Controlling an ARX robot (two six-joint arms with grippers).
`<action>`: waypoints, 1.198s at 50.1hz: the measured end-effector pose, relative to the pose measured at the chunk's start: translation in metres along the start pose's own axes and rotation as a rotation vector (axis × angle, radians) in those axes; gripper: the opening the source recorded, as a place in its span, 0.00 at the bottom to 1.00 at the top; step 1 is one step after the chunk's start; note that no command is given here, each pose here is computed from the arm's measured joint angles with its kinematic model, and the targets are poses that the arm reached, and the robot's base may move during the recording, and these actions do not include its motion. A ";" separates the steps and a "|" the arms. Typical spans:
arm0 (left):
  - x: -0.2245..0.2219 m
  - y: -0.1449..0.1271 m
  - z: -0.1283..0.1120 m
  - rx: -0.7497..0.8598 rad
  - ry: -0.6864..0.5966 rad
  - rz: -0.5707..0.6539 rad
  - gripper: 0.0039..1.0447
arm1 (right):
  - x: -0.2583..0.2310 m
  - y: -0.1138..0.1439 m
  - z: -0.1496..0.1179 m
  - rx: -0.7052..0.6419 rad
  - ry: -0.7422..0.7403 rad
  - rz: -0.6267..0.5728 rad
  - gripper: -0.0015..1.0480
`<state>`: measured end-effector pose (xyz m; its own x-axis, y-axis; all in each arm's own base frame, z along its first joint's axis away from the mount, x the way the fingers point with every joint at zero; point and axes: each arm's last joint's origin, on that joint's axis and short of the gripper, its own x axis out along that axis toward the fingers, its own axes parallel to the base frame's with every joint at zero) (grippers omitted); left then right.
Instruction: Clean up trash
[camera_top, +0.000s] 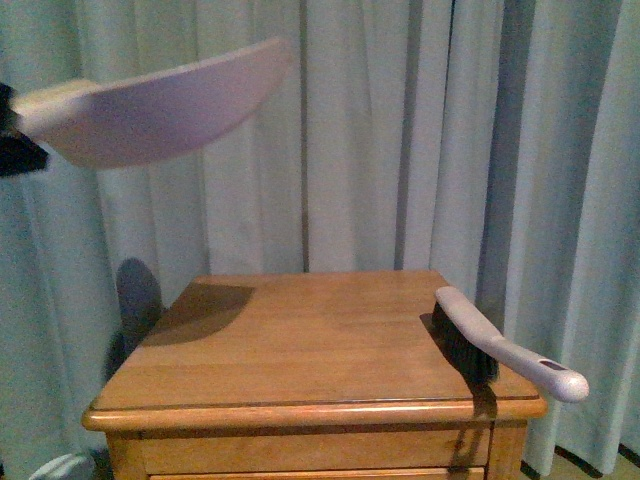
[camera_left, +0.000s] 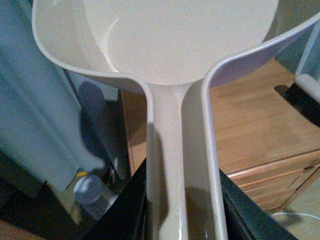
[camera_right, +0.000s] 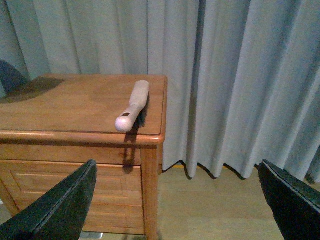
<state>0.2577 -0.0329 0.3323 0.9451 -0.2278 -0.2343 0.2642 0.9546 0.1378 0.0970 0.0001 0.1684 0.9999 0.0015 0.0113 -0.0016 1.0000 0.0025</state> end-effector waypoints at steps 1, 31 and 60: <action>-0.007 0.001 0.001 -0.001 -0.013 -0.002 0.27 | 0.000 0.000 0.000 0.000 0.000 0.000 0.93; -0.116 -0.002 -0.039 -0.014 -0.082 -0.052 0.27 | 0.000 0.000 0.000 0.000 0.000 0.000 0.93; -0.115 0.002 -0.046 -0.037 -0.063 -0.026 0.27 | 0.033 -0.002 0.028 0.109 0.258 -0.280 0.93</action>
<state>0.1408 0.0044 0.3150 0.9485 -0.2631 -0.1762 0.2825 0.9544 0.0961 0.1293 -0.0023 0.1963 0.9319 -0.2564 -0.2566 0.2839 0.9558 0.0759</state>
